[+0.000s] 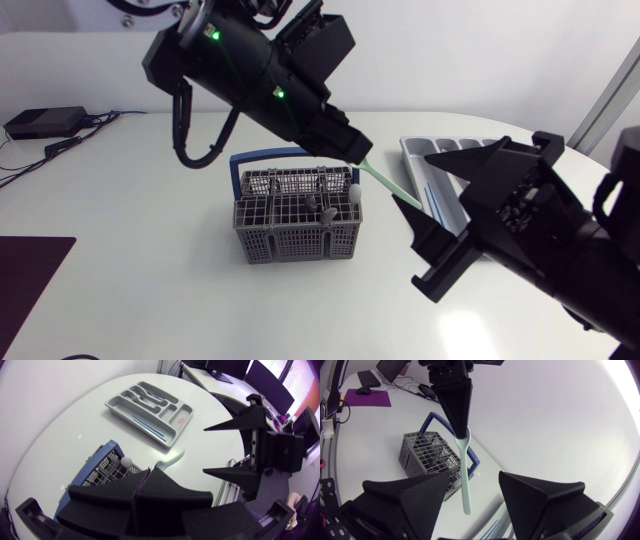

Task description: Unload the cutlery basket into the drawer organizer.

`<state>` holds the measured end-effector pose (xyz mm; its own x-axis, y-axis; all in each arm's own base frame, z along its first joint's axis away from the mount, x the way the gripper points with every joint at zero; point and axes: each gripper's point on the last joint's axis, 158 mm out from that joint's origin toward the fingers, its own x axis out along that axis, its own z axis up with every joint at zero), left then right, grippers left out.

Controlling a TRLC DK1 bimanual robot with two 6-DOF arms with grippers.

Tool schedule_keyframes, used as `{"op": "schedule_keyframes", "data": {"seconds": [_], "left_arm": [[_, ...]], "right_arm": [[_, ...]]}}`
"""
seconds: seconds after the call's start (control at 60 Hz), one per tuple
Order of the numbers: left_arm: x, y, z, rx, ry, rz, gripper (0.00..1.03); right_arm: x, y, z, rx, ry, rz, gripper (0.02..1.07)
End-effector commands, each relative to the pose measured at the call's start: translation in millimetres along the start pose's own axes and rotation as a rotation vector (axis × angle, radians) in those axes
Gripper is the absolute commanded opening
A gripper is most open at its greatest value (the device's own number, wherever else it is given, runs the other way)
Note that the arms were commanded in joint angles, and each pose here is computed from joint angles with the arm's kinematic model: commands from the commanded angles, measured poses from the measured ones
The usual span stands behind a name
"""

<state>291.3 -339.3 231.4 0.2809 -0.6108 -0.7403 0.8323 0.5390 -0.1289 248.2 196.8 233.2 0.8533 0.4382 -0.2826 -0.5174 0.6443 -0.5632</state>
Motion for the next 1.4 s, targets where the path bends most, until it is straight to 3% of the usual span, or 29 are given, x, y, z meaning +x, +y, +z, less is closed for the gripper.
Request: {"op": "schedule_keyframes", "data": {"seconds": [0.0, 0.3, 0.95, 1.283, 1.317, 1.383], "left_arm": [[-3.3, -1.0, 13.3, -0.070, -0.017, -0.016, 0.13], [-4.4, -10.2, 10.6, -0.125, 0.021, -0.072, 0.13], [-0.9, -4.6, -8.7, -0.144, 0.080, -0.067, 0.13], [-1.7, -9.5, -4.0, -0.134, 0.070, -0.075, 0.14], [-2.6, -9.3, -2.4, -0.132, 0.066, -0.073, 0.14], [-5.6, -6.7, 2.6, -0.134, 0.052, -0.069, 0.28]], "right_arm": [[8.5, 9.9, -10.8, -0.076, 0.020, -0.001, 0.64], [26.5, 9.9, -13.3, -0.145, 0.027, -0.044, 0.60], [45.9, 9.7, -4.4, -0.211, 0.050, -0.056, 0.13], [45.6, 10.6, -9.4, -0.232, 0.075, -0.044, 0.10], [44.9, 10.9, -10.7, -0.236, 0.080, -0.041, 0.09], [43.3, 12.6, -13.4, -0.242, 0.088, -0.029, 0.09]]}}
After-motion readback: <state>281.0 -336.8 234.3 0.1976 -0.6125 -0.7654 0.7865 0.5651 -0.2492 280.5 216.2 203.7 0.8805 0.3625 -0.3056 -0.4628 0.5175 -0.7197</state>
